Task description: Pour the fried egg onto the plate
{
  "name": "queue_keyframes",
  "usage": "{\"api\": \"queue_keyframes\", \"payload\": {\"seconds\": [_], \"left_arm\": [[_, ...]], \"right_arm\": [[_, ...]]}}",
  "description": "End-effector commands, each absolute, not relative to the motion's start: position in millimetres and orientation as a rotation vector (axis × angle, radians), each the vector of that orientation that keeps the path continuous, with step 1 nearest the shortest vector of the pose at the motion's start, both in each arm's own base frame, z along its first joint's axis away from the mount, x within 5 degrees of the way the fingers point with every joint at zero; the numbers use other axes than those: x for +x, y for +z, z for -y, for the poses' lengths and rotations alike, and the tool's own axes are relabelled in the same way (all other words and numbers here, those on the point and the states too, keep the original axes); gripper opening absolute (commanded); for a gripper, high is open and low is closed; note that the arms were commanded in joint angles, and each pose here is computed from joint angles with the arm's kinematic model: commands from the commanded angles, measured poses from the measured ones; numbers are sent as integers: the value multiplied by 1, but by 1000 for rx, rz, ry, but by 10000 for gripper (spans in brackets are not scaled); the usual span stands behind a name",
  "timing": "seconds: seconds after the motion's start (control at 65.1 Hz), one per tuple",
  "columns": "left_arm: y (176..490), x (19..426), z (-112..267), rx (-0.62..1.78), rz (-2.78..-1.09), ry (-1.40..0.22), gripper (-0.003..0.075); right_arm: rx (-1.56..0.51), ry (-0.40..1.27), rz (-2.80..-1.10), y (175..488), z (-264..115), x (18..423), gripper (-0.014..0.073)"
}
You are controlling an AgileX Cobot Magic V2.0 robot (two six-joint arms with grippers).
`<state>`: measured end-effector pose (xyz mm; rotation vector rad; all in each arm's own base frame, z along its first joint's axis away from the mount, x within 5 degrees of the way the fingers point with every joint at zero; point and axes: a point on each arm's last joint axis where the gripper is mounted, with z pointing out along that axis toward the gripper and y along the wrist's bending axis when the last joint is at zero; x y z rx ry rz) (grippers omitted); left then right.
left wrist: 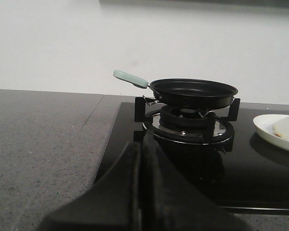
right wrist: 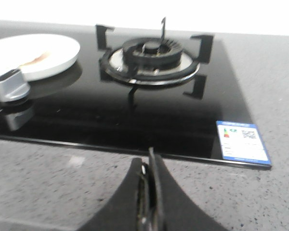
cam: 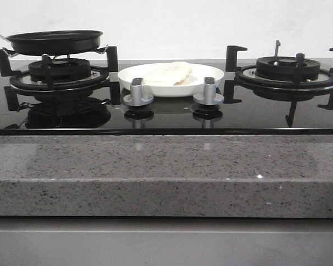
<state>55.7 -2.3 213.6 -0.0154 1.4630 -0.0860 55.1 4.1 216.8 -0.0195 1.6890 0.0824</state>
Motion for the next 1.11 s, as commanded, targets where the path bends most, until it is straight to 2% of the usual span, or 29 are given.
{"api": "queue_keyframes", "payload": {"seconds": [0.0, 0.123, 1.091], "left_arm": [[220, 53, 2, -18, -1368, -98, -19], [220, 53, 2, -18, -1368, -98, -19], [220, 53, 2, -18, -1369, -98, -19]], "right_arm": [[-10, 39, -1513, 219, -2, 54, -68], [1, 28, -1511, 204, -1, 55, -68], [74, -50, -1516, 204, 4, 55, -68]]}}
